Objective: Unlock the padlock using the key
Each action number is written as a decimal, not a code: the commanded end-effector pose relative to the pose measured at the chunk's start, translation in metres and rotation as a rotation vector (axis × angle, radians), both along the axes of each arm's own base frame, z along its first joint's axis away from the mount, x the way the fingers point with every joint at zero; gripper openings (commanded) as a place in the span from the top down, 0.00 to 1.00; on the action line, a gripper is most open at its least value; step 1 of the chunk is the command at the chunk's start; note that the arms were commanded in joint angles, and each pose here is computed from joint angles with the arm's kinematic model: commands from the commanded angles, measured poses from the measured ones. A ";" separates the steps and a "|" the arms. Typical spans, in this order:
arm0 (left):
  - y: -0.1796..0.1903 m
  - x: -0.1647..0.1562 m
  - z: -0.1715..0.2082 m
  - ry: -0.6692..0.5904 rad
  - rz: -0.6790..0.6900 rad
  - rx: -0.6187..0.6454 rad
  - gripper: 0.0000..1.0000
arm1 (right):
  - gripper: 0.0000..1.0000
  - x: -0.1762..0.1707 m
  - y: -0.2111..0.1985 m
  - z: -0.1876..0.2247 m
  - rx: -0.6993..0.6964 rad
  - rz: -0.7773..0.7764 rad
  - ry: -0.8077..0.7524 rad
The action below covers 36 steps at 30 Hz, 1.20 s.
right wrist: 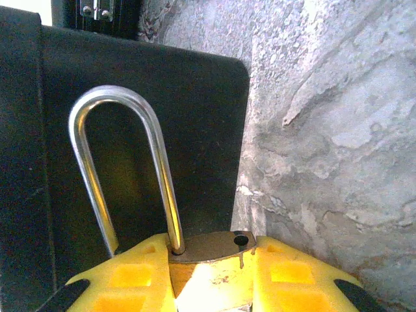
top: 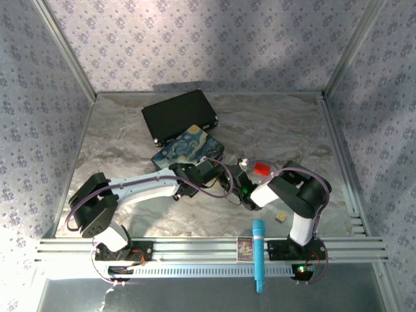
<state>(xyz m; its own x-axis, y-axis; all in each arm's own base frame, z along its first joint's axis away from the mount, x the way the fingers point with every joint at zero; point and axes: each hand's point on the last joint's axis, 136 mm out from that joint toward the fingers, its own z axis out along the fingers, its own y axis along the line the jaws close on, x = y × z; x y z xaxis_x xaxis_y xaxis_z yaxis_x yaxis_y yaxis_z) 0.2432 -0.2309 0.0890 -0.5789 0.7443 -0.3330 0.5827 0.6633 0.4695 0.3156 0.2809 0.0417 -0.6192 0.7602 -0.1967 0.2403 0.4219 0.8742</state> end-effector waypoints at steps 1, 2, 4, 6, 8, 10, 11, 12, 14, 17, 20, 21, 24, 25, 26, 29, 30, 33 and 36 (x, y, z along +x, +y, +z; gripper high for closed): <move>0.013 -0.047 -0.045 0.268 -0.038 0.061 0.55 | 1.00 0.001 -0.006 -0.002 -0.041 -0.019 -0.018; 0.014 -0.047 -0.045 0.268 -0.039 0.064 0.55 | 1.00 0.001 -0.005 -0.003 -0.043 -0.014 -0.018; 0.014 -0.046 -0.044 0.261 -0.032 0.066 0.55 | 1.00 -0.002 -0.004 -0.005 -0.057 0.014 -0.006; 0.015 -0.043 -0.042 0.246 -0.020 0.062 0.55 | 1.00 -0.009 -0.001 -0.016 -0.100 0.090 0.053; 0.013 -0.040 -0.037 0.230 -0.009 0.052 0.54 | 1.00 -0.022 -0.003 -0.030 -0.158 0.173 0.131; 0.011 -0.036 -0.032 0.211 0.001 0.044 0.54 | 1.00 -0.034 -0.013 -0.039 -0.222 0.216 0.184; 0.010 -0.033 -0.029 0.198 0.010 0.044 0.54 | 1.00 -0.039 -0.018 -0.041 -0.263 0.245 0.212; 0.010 -0.032 -0.027 0.191 0.016 0.046 0.54 | 1.00 -0.044 -0.024 -0.043 -0.301 0.267 0.238; 0.008 -0.027 -0.020 0.168 0.028 0.044 0.53 | 1.00 -0.056 -0.034 -0.046 -0.374 0.335 0.302; 0.008 -0.022 -0.012 0.139 0.043 0.038 0.52 | 1.00 -0.073 -0.047 -0.054 -0.448 0.456 0.420; 0.007 -0.019 -0.006 0.114 0.055 0.029 0.49 | 1.00 -0.089 -0.068 -0.059 -0.585 0.577 0.545; 0.007 -0.018 -0.004 0.108 0.059 0.025 0.48 | 1.00 -0.093 -0.074 -0.060 -0.621 0.604 0.576; 0.008 -0.015 0.004 0.080 0.080 0.011 0.43 | 0.99 -0.105 -0.088 -0.060 -0.677 0.678 0.661; 0.010 -0.015 0.006 0.070 0.089 0.010 0.41 | 0.98 -0.107 -0.093 -0.060 -0.703 0.698 0.684; 0.012 -0.014 0.009 0.056 0.105 0.008 0.37 | 0.99 -0.112 -0.100 -0.059 -0.743 0.717 0.717; 0.020 -0.014 0.013 0.028 0.157 0.005 0.15 | 0.98 -0.119 -0.117 -0.055 -0.830 0.727 0.758; 0.024 -0.013 0.015 0.005 0.175 0.014 0.09 | 0.98 -0.119 -0.119 -0.053 -0.835 0.723 0.756; 0.032 -0.012 0.019 -0.037 0.226 0.042 0.00 | 0.95 -0.116 -0.133 -0.046 -0.918 0.691 0.750; 0.038 -0.012 0.016 -0.043 0.261 0.063 0.00 | 0.92 -0.118 -0.143 -0.040 -0.969 0.663 0.756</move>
<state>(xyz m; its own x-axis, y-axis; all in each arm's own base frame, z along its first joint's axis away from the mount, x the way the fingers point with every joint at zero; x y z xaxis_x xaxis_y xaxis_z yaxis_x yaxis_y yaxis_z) 0.2307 -0.2049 0.0958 -0.7156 0.6269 -0.3081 0.4420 0.7480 0.4951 0.2607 0.2149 0.0230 -0.9894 0.0582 -0.1332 0.0215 0.9650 0.2613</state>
